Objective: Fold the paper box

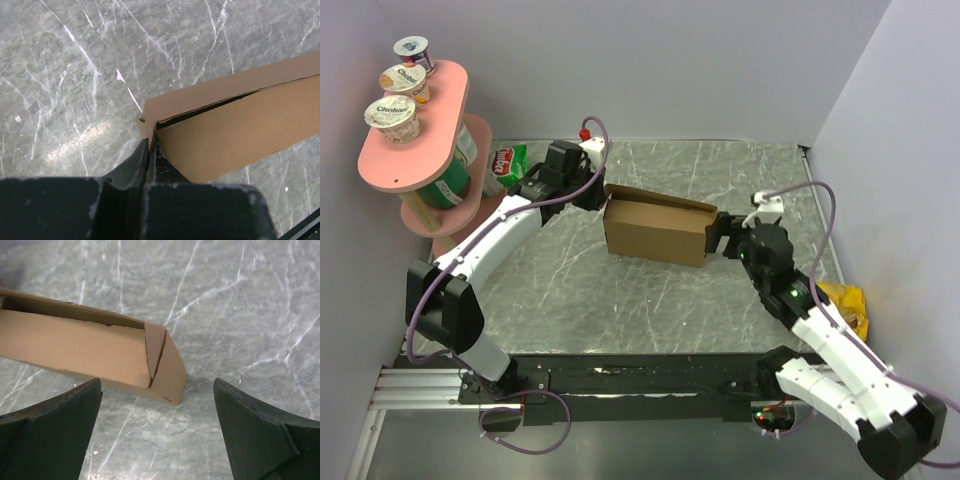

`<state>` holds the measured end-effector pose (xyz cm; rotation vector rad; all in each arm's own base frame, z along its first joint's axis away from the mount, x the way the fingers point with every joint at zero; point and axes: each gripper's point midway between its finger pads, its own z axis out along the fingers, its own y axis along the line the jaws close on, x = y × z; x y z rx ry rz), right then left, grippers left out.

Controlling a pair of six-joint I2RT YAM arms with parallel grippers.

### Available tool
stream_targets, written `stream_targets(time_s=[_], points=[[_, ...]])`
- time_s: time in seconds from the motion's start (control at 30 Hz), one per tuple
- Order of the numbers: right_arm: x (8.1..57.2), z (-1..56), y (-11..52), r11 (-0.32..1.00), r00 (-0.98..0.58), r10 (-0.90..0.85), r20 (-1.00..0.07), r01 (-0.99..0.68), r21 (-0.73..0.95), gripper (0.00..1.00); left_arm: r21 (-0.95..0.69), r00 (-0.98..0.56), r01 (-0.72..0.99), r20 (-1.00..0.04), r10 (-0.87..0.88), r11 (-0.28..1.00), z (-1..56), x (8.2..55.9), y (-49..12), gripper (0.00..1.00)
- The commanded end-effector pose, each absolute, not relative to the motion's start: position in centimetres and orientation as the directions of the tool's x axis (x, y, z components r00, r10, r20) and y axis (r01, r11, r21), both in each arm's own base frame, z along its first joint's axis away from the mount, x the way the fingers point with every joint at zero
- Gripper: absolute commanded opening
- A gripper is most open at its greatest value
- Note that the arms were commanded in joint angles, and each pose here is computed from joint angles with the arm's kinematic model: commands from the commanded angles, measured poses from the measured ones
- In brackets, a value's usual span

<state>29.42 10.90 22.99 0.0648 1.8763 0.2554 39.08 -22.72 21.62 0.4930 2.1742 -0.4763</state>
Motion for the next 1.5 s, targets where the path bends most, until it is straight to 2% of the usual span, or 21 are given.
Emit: stream_targets(time_s=[0.0, 0.03, 0.1, 0.17, 0.23, 0.3, 0.43, 0.67, 0.8, 1.0, 1.2, 1.27, 1.47], points=[[28.1, 25.5, 10.8, 0.966, -0.197, 0.189, -0.962, -0.138, 0.218, 0.93, -0.141, -0.557, 0.503, -0.807, 0.195, 0.853, 22.7, 38.5, -22.5, 0.01], [27.8, 26.1, 11.3, 0.962, -0.178, 0.187, -0.966, -0.166, 0.217, 0.91, -0.141, -0.555, 0.505, -0.809, 0.195, 0.852, 22.8, 38.5, -22.6, 0.01], [27.5, 27.7, 12.4, 0.950, -0.140, 0.193, -0.971, -0.222, 0.220, 0.80, -0.138, -0.556, 0.504, -0.808, 0.198, 0.852, 22.7, 38.4, -22.6, 0.01], [27.1, 29.4, 14.7, 0.926, -0.120, 0.152, -0.981, -0.331, 0.184, 0.77, -0.134, -0.553, 0.504, -0.809, 0.199, 0.853, 22.7, 38.4, -22.5, 0.01], [26.9, 31.6, 16.6, 0.898, -0.101, 0.112, -0.989, -0.415, 0.144, 0.78, -0.129, -0.551, 0.505, -0.809, 0.205, 0.853, 22.6, 38.4, -22.5, 0.01], [27.2, 31.3, 18.8, 0.860, -0.132, 0.038, -0.990, -0.500, 0.100, 0.84, -0.127, -0.550, 0.507, -0.809, 0.207, 0.852, 22.6, 38.3, -22.6, 0.01], [28.3, 35.2, 20.8, 0.814, -0.083, -0.069, -0.994, -0.580, -0.008, 0.90, -0.121, -0.549, 0.508, -0.808, 0.213, 0.853, 22.5, 38.3, -22.5, 0.01], [31.5, 32.7, 24.6, 0.673, -0.056, -0.346, -0.937, -0.710, -0.206, 0.92, -0.114, -0.556, 0.503, -0.801, 0.220, 0.857, 22.4, 38.4, -22.3, 0.01], [33.0, 30.8, 25.5, 0.611, -0.018, -0.440, -0.898, -0.739, -0.284, 0.92, -0.116, -0.558, 0.506, -0.800, 0.222, 0.855, 22.3, 38.4, -22.4, 0.01], [35.3, 28.4, 25.5, 0.602, 0.022, -0.500, -0.866, -0.710, -0.366, 0.90, -0.114, -0.555, 0.514, -0.800, 0.228, 0.850, 22.4, 38.4, -22.7, 0.01], [36.4, 26.9, 24.8, 0.589, 0.050, -0.553, -0.832, -0.683, -0.432, 0.83, -0.086, -0.551, 0.514, -0.795, 0.251, 0.854, 22.2, 38.2, -23.0, 0.01], [36.7, 25.9, 24.6, 0.582, 0.037, -0.571, -0.820, -0.686, -0.436, 0.77, -0.080, -0.550, 0.513, -0.795, 0.256, 0.854, 22.1, 38.2, -23.0, 0.01], [37.5, 24.8, 23.9, 0.588, 0.032, -0.572, -0.820, -0.681, -0.437, 0.68, -0.067, -0.541, 0.515, -0.798, 0.264, 0.855, 22.3, 38.0, -23.1, 0.01]])
